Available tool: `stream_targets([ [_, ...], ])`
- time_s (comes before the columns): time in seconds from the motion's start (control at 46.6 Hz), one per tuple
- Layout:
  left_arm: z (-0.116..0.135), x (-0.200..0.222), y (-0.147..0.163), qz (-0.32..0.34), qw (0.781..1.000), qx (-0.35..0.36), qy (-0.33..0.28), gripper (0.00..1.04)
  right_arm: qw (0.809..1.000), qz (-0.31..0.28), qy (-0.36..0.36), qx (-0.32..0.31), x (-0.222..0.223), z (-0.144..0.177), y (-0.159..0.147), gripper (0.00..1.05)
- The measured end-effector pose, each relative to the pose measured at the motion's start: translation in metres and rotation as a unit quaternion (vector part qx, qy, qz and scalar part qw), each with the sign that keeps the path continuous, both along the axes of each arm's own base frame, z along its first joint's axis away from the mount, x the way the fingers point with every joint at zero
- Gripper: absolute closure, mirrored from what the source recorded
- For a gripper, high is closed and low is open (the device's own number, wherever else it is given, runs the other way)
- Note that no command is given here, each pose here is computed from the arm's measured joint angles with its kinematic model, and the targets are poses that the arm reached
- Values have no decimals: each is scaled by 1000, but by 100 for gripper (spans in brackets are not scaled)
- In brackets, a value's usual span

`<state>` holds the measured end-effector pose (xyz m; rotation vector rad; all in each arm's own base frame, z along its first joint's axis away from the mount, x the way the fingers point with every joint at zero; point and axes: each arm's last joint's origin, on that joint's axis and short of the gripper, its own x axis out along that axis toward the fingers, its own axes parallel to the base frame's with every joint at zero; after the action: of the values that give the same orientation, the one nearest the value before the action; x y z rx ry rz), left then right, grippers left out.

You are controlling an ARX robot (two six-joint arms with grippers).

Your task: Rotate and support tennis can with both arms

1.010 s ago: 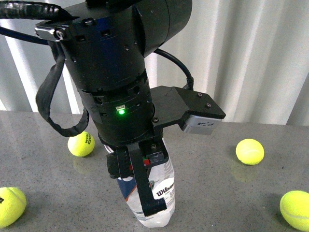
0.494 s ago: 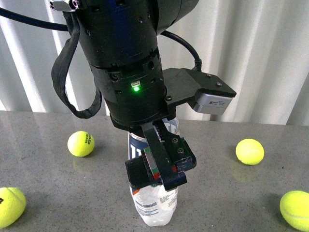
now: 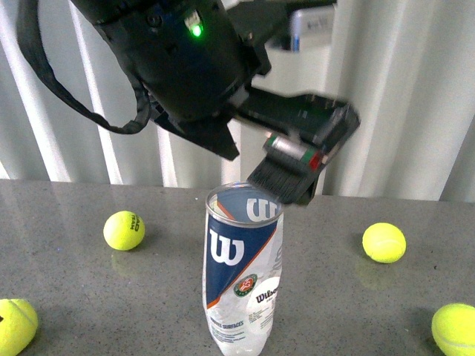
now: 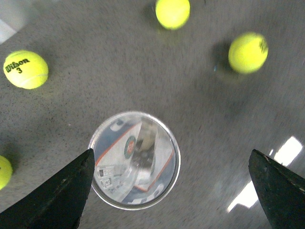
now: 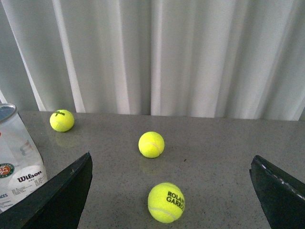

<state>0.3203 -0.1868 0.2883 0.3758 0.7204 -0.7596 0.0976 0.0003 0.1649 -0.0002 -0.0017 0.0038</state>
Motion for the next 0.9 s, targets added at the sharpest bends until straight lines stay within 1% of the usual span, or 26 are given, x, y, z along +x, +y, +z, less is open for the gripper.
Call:
stream_targets([
  [0.064, 8, -3, 11, 74, 994, -78, -9, 7, 1000, 0, 0, 0, 0, 0, 0, 7],
  [0.086, 11, -5, 15, 112, 987, -112, -6, 7, 1000, 0, 0, 0, 0, 0, 0, 7],
  [0.129, 14, -8, 21, 149, 978, -149, 5, 7, 1000, 0, 0, 0, 0, 0, 0, 7],
  [0.172, 17, -9, 24, 179, 968, -175, 20, 7, 1000, 0, 0, 0, 0, 0, 0, 7],
  [0.258, 14, -9, 25, 200, 960, -191, 38, 7, 1000, 0, 0, 0, 0, 0, 0, 7],
  [0.279, 11, -9, 24, 210, 960, -186, 19, 8, 1000, 0, 0, 0, 0, 0, 0, 7],
  [0.301, 9, -9, 25, 231, 955, -183, -29, 12, 1000, 0, 0, 0, 0, 0, 0, 7],
  [0.322, 3, -10, 28, 262, 943, -177, -108, 17, 1000, 0, 0, 0, 0, 0, 0, 7],
  [0.344, 0, -12, 32, 282, 931, -174, -153, 21, 1000, 0, 0, 0, 0, 0, 0, 7],
  [0.365, -6, -17, 39, 308, 912, -172, -210, 26, 1000, 0, 0, 0, 0, 0, 0, 7],
  [0.408, -14, -30, 55, 342, 881, -178, -275, 35, 1000, 0, 0, 0, 0, 0, 0, 7],
  [0.43, -16, -35, 62, 348, 872, -183, -292, 38, 1000, -2, 0, 0, 0, 0, 0, 7],
  [0.473, -22, -50, 81, 357, 852, -198, -328, 49, 1000, -2, 0, 0, 0, 0, 0, 7],
  [0.494, -25, -55, 87, 357, 848, -201, -335, 53, 1000, -2, 0, 0, 0, 0, 0, 7],
  [0.537, -34, -68, 103, 362, 843, -199, -345, 63, 1000, 0, 0, 0, 0, 0, 0, 7],
  [0.58, -44, -78, 114, 366, 843, -193, -345, 72, 1000, 1, 0, 0, 0, 0, 0, 7],
  [0.623, -52, -84, 122, 367, 845, -188, -341, 79, 1000, 1, 0, 0, 0, 0, 0, 7],
  [0.709, -70, -103, 135, 357, 854, -183, -332, 100, 1000, 0, 0, 0, 0, 0, 0, 7],
  [0.902, -86, -128, 155, 360, 851, -181, -337, 101, 1000, 0, 0, 0, 0, 0, 0, 7],
])
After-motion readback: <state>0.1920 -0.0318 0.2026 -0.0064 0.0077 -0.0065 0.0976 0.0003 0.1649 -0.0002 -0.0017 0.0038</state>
